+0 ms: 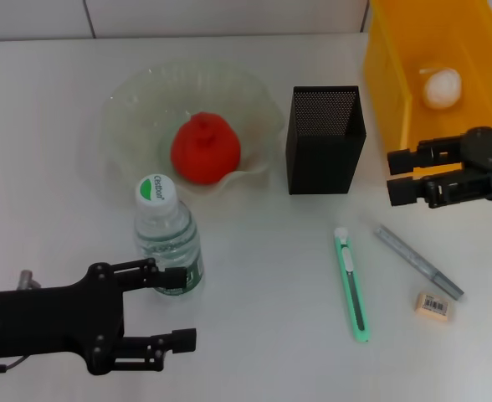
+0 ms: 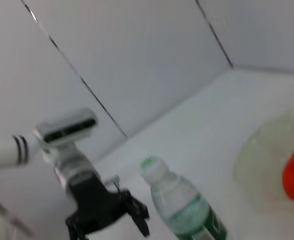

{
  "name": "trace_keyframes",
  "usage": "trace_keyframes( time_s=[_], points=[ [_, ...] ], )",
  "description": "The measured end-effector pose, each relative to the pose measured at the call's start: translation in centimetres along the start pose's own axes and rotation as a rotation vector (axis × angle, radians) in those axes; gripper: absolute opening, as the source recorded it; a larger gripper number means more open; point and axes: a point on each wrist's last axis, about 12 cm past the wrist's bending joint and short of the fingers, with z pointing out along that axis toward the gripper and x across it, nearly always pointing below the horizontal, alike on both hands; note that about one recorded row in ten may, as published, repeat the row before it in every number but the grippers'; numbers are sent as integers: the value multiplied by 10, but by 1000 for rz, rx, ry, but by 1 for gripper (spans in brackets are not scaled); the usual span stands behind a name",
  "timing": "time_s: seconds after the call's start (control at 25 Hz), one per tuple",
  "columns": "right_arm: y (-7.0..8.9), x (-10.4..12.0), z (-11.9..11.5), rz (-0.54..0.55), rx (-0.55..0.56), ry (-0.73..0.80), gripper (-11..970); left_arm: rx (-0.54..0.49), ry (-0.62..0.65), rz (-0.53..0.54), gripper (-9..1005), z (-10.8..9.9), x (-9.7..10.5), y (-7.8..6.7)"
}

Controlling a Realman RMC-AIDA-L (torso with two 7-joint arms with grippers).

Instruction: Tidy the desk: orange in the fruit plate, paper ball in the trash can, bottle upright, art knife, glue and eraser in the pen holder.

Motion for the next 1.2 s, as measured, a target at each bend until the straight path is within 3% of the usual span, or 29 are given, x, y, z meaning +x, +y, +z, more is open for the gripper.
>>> trace_keyframes(
  time_s=[0.04, 0.08, 0.2, 0.28, 0.36, 0.56, 0.76, 1.2],
  points=[
    [5, -22, 5, 28, 50, 120, 752, 0, 0, 0, 800, 0, 0, 0],
    [5, -22, 5, 28, 50, 120, 752, 0, 0, 0, 800, 0, 0, 0],
    [10, -52, 15, 88, 141, 272, 752, -8, 0, 19, 800, 7, 0, 2],
    [17, -76, 27, 188, 231, 395, 752, -7, 5, 21, 800, 11, 1, 4],
    [19, -79, 31, 203, 249, 422, 751, -15, 18, 17, 800, 15, 2, 5],
    [25, -87, 48, 287, 415, 499, 751, -17, 13, 1, 800, 18, 3, 6],
    [17, -90, 70, 303, 600, 626, 749, -7, 12, -6, 800, 22, 4, 6],
    [6, -83, 97, 292, 804, 687, 723, 37, 23, -3, 799, 32, 1, 6]
  ],
)
